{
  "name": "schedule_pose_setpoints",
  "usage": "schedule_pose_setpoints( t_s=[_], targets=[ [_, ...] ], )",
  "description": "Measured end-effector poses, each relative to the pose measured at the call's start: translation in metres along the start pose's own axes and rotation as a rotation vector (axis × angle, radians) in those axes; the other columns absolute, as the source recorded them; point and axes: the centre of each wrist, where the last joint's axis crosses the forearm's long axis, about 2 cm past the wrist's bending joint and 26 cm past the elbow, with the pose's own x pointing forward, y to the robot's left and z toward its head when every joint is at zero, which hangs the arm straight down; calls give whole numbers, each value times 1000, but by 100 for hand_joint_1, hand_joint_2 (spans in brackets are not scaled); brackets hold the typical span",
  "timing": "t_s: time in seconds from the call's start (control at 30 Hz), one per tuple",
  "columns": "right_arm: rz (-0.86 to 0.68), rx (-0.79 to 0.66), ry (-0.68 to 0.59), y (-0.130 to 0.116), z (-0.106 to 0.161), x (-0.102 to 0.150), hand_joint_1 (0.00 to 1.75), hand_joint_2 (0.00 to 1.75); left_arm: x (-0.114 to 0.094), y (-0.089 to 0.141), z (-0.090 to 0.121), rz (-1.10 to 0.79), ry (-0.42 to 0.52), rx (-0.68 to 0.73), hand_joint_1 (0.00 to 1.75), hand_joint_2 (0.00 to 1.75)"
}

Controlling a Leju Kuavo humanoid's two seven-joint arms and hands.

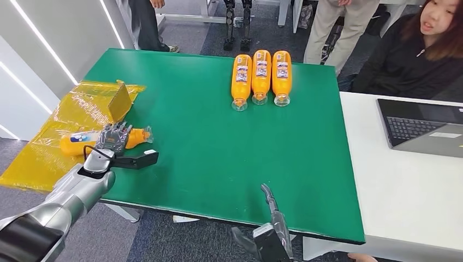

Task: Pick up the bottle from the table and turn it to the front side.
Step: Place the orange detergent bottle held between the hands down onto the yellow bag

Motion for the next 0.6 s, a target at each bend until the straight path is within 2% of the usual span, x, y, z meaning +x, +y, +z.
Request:
schedule_pose_setpoints(
  t_s=[0.23, 0.37, 0.47, 0.6],
  targets=[
    [0, 30, 0, 1, 0, 1, 0, 175, -6, -6, 2, 9, 0, 28, 0, 175],
    [9, 31, -2, 0, -1, 1, 0, 175, -3, -1, 2, 86, -40, 158, 0, 175],
    [26, 17, -5, -2, -1, 2, 0, 175, 9, 13, 1, 168, -99, 321, 0, 175],
    [54, -26, -12, -7, 3, 3, 0, 175, 45, 34, 8, 401, -290, 491, 0, 175]
  ],
)
